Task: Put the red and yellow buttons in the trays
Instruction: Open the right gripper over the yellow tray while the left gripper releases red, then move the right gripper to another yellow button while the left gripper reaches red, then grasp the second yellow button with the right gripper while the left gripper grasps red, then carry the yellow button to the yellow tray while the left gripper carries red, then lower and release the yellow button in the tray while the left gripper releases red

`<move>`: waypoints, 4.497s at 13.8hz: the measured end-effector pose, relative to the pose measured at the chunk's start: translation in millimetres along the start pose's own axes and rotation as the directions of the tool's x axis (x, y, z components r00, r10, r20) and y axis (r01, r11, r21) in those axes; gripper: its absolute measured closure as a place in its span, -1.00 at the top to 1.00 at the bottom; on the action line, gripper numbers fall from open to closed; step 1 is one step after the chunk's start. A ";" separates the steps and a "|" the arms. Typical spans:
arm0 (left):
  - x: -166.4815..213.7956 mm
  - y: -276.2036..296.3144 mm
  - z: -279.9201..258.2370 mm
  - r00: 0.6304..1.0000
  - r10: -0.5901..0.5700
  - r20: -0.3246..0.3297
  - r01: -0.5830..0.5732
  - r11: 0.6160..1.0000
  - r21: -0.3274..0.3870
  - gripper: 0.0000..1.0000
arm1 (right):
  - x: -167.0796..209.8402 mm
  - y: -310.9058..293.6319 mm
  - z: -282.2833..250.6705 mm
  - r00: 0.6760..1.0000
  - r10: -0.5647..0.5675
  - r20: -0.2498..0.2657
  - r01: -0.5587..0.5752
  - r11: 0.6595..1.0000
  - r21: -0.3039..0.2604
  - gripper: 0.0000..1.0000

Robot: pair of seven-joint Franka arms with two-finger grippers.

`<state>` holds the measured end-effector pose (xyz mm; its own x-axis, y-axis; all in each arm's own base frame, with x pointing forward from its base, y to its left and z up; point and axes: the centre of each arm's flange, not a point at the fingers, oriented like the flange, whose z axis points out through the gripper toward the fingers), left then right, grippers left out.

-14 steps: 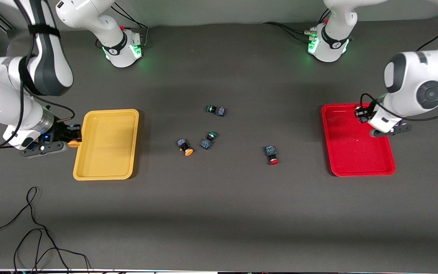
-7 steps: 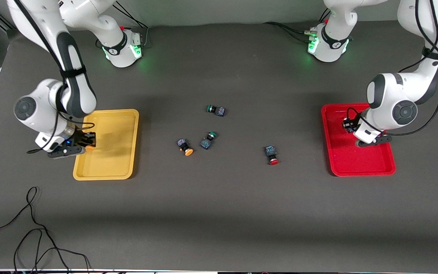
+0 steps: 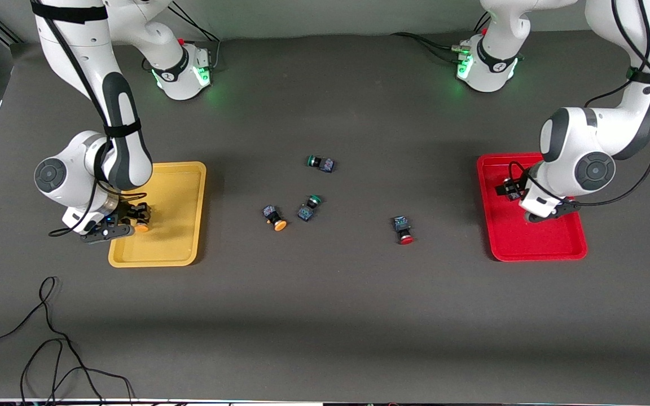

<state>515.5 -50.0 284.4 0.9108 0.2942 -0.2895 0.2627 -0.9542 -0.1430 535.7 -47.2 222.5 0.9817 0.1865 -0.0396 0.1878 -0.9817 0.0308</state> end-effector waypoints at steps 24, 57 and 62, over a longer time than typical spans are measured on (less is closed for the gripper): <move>19.8 289.6 61.6 0.989 -0.090 -0.115 0.074 0.989 -0.131 0.23 | 67.4 -398.5 -11.9 0.877 -0.475 -0.068 0.473 0.880 -0.050 1.00; 64.7 -121.5 88.2 0.953 0.221 -0.206 -0.239 0.969 -0.066 -0.18 | 78.5 -91.5 -118.7 0.980 0.147 0.131 -0.154 0.987 0.047 -0.20; 73.0 -125.7 49.8 0.952 0.217 -0.216 -0.235 0.970 -0.060 0.67 | 53.5 -88.4 -10.6 0.972 0.138 0.188 -0.150 0.987 0.049 -0.20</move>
<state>533.1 94.1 234.2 0.9929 0.0613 -0.1018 0.0602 -0.9981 -0.0139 572.0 50.0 228.3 0.9744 0.0386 -0.2215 0.0367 -0.9992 -0.0127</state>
